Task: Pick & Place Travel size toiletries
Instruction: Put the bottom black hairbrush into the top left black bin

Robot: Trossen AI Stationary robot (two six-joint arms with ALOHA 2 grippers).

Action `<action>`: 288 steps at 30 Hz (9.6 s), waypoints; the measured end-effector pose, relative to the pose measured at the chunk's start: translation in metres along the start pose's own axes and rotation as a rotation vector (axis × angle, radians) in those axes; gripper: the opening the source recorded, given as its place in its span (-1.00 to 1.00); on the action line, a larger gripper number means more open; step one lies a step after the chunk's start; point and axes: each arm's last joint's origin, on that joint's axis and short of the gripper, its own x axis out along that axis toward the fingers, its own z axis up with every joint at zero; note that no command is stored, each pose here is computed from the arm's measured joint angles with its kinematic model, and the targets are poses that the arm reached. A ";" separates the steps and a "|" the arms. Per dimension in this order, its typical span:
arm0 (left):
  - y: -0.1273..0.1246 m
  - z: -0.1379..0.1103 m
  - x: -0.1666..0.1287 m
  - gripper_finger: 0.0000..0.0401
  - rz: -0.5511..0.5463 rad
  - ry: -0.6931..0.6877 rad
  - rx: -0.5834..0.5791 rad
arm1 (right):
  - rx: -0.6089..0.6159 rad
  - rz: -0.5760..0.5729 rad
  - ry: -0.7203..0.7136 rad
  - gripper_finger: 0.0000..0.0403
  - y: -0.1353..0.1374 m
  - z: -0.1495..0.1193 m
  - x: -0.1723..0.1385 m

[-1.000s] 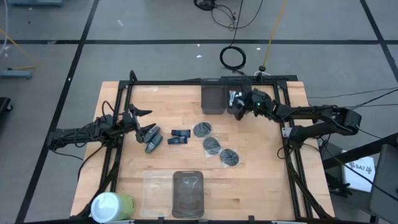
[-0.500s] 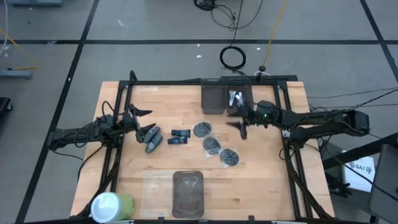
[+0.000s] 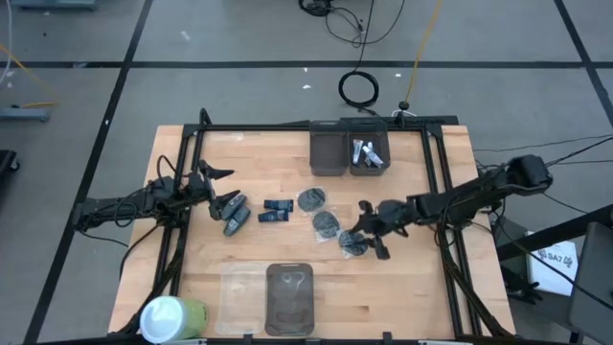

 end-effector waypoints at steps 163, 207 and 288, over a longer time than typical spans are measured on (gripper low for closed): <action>0.000 0.000 0.000 0.55 0.000 0.000 0.000 | -0.058 -0.435 -0.101 -1.00 -0.002 0.012 -0.013; 0.000 0.000 0.000 0.55 0.000 0.000 0.000 | 0.079 -0.649 -0.355 -1.00 -0.123 0.023 -0.060; 0.000 0.000 0.000 0.55 0.000 0.000 0.000 | -0.022 -0.233 -0.301 -0.37 -0.100 0.097 -0.012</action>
